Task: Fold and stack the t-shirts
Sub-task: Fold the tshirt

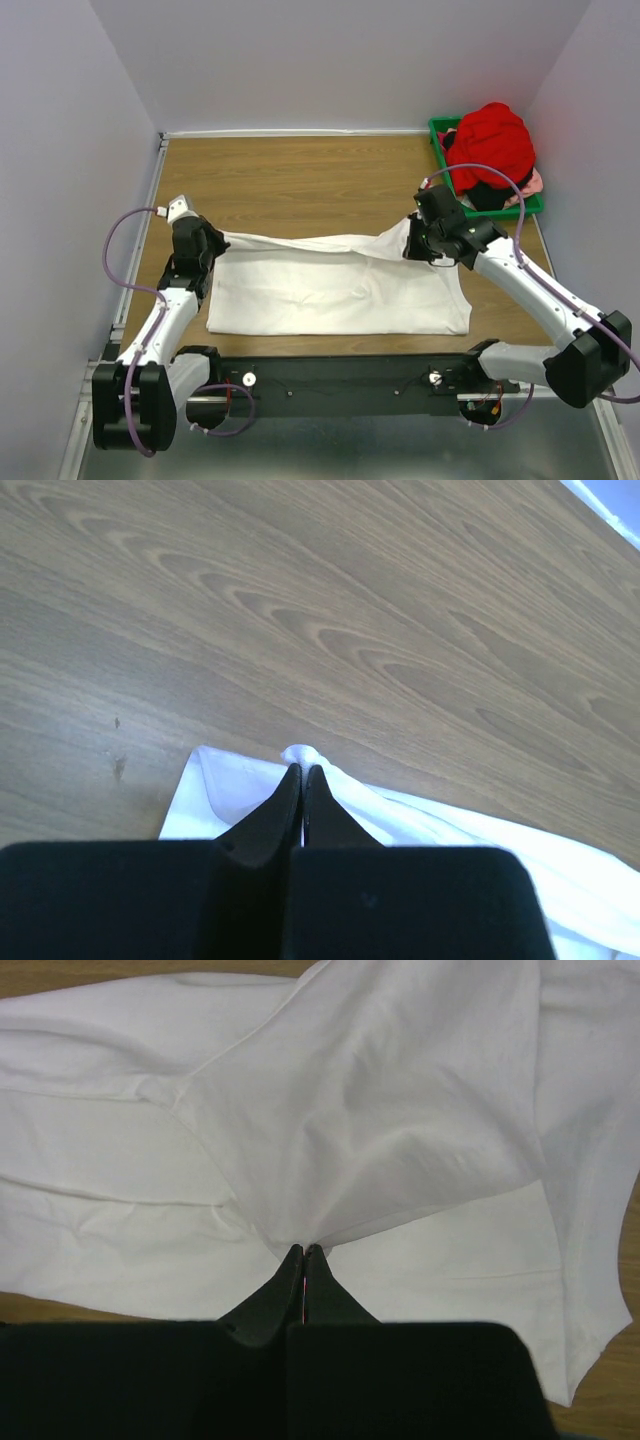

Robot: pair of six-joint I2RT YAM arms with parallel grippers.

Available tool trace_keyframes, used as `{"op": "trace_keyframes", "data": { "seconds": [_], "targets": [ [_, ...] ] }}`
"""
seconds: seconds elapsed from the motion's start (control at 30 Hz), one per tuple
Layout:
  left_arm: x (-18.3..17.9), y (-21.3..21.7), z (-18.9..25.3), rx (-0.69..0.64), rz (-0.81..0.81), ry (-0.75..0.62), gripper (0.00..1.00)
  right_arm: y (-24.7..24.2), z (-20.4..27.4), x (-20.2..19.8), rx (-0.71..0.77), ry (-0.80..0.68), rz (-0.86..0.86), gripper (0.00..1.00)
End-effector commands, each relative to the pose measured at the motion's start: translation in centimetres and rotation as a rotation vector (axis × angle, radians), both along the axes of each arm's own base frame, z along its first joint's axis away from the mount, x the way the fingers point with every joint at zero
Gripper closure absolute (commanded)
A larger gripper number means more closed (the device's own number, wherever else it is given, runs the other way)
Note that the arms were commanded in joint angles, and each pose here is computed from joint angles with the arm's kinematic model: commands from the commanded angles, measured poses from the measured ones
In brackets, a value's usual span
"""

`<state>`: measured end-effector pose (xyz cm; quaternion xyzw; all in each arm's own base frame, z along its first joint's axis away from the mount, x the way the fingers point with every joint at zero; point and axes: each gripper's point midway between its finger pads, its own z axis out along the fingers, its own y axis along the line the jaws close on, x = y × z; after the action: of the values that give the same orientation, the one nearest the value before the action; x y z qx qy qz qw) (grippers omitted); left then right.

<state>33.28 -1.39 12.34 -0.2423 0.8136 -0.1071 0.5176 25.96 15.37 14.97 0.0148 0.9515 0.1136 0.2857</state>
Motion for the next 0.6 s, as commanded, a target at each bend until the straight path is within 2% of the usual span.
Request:
{"op": "trace_keyframes", "data": {
  "seconds": [0.0,0.27,0.33,0.4,0.47,0.5,0.57],
  "targets": [
    [-1.5,0.6,-0.5,-0.021,0.06,0.018,1.0,-0.8,-0.5,-2.1,-0.027,0.046,-0.025,1.0],
    [-3.3,1.4,-0.3,-0.023,0.115,0.029,1.0,-0.6,-1.4,-4.8,-0.009,0.092,-0.012,1.0],
    [-3.6,1.5,-0.3,-0.04,0.131,0.03,0.97,-0.3,-1.7,-5.6,0.001,0.103,-0.003,1.0],
    [-4.0,1.8,0.7,-0.051,0.157,0.005,0.87,0.0,-2.1,-6.2,0.004,0.117,0.007,1.0],
    [-4.7,2.4,2.2,-0.066,0.205,-0.051,0.62,0.1,-3.0,-7.1,-0.003,0.141,0.019,1.0],
    [-5.0,2.7,2.9,-0.071,0.223,-0.078,0.54,0.4,-3.3,-7.4,0.005,0.152,0.03,1.0],
    [-5.8,3.3,5.0,-0.079,0.257,-0.162,0.5,0.8,-4.3,-8.5,0.017,0.181,0.055,1.0]
  ]
}}
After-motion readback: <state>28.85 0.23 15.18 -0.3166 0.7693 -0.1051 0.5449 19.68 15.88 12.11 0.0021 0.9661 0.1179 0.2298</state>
